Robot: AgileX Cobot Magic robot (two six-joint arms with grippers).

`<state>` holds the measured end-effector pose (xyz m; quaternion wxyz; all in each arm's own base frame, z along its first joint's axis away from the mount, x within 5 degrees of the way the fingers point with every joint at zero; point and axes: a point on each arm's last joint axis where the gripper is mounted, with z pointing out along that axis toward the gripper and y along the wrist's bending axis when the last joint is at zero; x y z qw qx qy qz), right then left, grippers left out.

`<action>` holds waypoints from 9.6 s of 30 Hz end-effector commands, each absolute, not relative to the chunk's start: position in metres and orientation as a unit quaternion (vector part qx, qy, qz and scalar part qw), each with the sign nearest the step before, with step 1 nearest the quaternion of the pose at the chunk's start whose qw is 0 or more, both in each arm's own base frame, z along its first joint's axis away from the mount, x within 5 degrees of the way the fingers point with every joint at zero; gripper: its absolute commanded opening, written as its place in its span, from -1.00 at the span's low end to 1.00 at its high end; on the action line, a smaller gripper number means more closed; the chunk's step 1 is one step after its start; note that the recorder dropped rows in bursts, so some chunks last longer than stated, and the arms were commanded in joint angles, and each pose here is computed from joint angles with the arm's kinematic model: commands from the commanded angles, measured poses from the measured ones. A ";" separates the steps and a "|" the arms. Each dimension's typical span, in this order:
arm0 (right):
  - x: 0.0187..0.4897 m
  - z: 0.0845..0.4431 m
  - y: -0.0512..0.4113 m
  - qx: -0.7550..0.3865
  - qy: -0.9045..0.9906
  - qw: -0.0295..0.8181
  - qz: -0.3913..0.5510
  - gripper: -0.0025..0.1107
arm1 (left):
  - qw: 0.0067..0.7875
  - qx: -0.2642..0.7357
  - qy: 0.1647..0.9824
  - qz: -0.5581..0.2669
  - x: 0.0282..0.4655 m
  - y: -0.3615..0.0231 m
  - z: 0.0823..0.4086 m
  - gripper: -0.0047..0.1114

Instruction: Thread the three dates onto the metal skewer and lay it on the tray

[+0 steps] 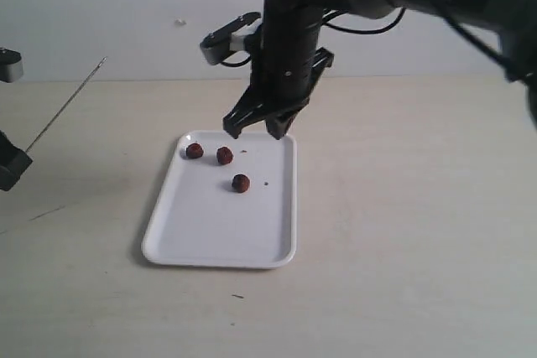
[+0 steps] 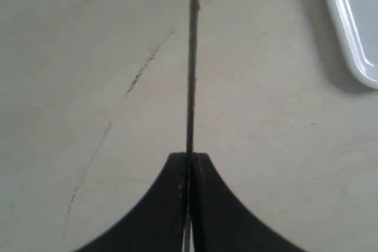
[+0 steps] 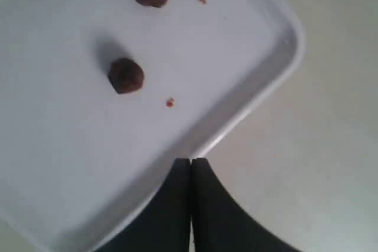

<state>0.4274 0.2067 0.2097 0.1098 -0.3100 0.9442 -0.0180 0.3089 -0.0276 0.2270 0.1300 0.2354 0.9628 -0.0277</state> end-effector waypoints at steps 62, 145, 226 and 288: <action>0.463 0.116 0.246 -0.244 0.966 0.060 0.053 -0.41 | 0.156 0.225 0.961 -0.035 0.313 -0.030 0.228 -0.92; 0.490 0.243 0.106 -0.079 0.850 0.175 0.490 -0.58 | 0.337 0.526 0.779 0.047 0.353 -0.105 0.167 -0.92; 0.489 0.243 0.109 -0.101 0.846 0.186 0.489 -0.58 | 0.373 0.506 0.775 0.066 0.354 -0.122 0.172 -0.92; 0.489 0.267 0.125 -0.167 0.844 0.225 0.457 0.36 | 0.433 0.493 0.752 0.056 0.360 -0.163 0.199 -0.92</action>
